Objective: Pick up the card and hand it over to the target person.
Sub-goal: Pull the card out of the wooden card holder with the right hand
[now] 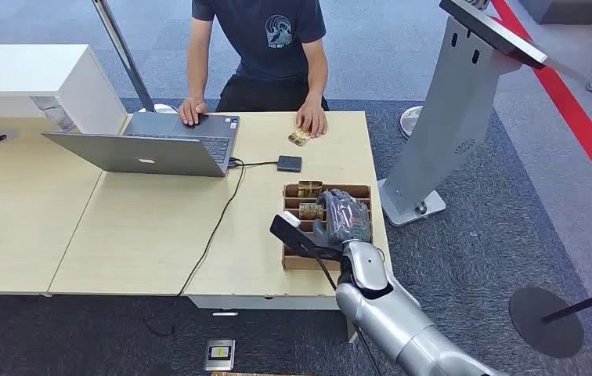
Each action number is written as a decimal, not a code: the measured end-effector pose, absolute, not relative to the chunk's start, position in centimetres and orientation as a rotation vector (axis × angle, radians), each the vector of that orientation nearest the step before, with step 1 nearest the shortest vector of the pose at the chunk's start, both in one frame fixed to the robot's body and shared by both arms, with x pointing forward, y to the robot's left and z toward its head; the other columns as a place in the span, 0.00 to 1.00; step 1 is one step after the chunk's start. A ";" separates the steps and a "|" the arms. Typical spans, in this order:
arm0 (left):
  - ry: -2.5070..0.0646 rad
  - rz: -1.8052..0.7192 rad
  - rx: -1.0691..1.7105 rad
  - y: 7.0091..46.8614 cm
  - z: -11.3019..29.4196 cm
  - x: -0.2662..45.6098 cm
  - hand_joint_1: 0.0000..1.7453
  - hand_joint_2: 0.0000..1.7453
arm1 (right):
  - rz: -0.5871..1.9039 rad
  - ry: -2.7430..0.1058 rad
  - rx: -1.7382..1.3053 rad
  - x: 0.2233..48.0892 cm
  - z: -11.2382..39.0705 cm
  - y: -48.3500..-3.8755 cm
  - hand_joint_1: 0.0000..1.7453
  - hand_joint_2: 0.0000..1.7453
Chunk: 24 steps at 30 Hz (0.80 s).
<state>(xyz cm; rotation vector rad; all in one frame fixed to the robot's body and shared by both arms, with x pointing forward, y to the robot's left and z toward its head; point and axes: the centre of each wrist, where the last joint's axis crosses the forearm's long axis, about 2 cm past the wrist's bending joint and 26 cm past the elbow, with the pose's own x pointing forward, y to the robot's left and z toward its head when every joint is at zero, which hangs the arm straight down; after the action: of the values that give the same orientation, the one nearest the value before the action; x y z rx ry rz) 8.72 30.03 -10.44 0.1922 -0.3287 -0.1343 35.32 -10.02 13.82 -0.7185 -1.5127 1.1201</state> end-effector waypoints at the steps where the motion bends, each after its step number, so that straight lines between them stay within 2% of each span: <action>1: -0.329 -0.134 0.192 30.0 -10.4 8.7 0.00 1.00 | 1.120 -1.513 -0.719 35.3 13.8 -10.0 0.45 1.00; 19: -0.325 -0.125 0.190 29.6 -10.4 8.7 0.00 1.00 | 1.111 -1.524 -0.702 35.6 13.8 -10.1 0.44 1.00; 24: -0.325 -0.126 0.189 29.6 -10.5 8.7 0.00 1.00 | 1.077 -1.570 -0.693 36.0 15.2 -9.9 0.44 1.00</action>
<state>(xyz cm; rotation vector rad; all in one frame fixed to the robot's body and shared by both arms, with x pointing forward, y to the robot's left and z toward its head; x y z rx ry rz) 8.68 29.64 -10.46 0.1891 -0.3248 -0.1262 36.03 -9.89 15.16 -0.6934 -1.5704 1.0770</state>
